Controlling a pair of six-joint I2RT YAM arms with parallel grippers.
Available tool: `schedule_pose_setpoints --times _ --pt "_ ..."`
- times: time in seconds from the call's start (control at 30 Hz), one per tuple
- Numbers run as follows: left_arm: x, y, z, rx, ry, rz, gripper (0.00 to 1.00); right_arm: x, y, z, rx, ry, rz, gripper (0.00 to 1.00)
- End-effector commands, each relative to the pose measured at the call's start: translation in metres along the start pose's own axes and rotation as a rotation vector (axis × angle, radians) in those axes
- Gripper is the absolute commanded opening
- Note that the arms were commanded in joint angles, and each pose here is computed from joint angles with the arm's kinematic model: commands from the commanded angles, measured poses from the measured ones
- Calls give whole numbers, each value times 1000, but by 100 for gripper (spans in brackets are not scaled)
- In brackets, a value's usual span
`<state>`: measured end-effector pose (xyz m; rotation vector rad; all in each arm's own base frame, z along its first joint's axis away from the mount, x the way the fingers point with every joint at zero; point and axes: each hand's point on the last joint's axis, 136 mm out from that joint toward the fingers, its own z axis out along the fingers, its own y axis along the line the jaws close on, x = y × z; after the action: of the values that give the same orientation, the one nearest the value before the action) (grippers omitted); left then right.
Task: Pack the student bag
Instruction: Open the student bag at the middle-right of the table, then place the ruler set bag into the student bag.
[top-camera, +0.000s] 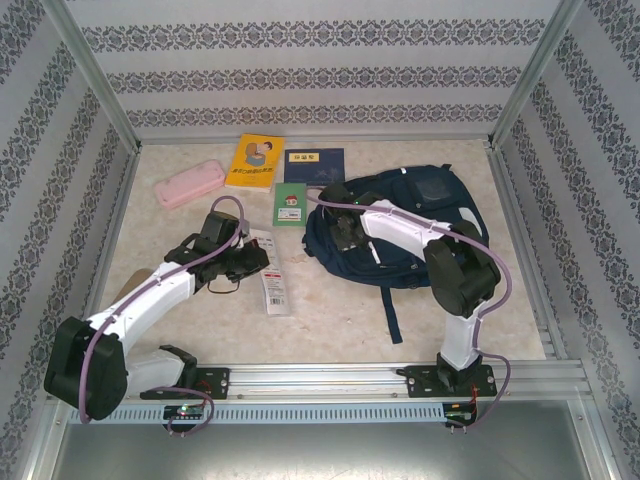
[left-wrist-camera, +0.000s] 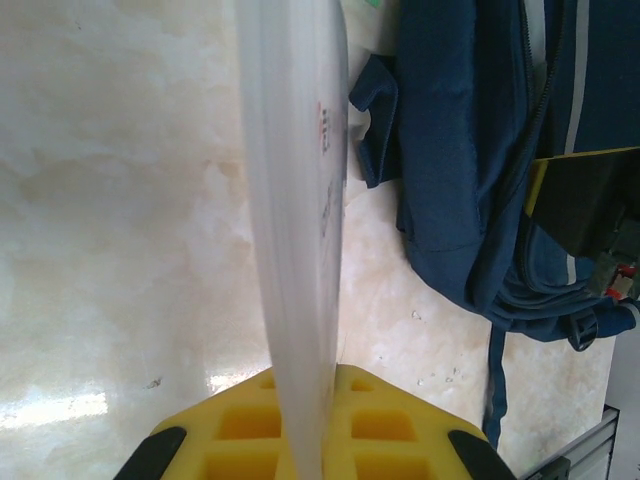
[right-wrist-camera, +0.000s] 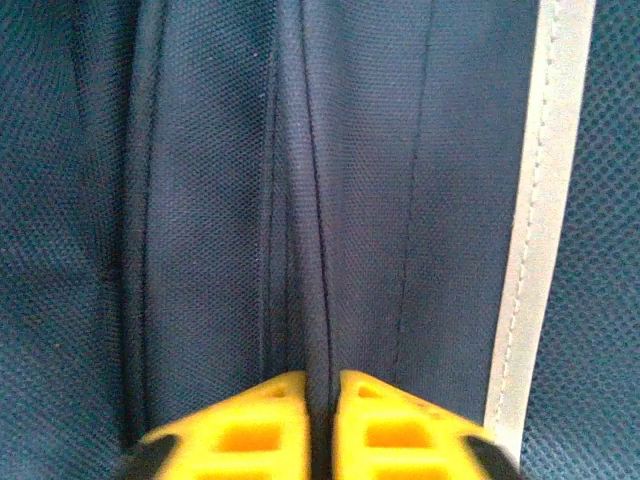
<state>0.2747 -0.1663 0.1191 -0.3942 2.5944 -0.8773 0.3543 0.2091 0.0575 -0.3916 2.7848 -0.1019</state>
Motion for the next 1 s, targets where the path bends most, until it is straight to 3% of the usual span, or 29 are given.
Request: schedule_pose_setpoints --times 0.0,0.3,0.53,0.83,0.97 --pt "-9 -12 -12 34 -35 5 0 4 -12 -8 39 -10 -14 0" --pt "-27 -45 -9 161 -67 -27 0 -45 -41 -121 -37 -309 86 0" --pt "-45 -105 13 290 -76 -11 0 -60 -64 -194 -168 -471 193 0" --pt "-62 -187 73 340 -55 58 0 -52 -74 -228 -345 -522 303 0" --pt "-65 -198 117 299 -38 52 0 -43 -78 -229 -356 -514 327 0"
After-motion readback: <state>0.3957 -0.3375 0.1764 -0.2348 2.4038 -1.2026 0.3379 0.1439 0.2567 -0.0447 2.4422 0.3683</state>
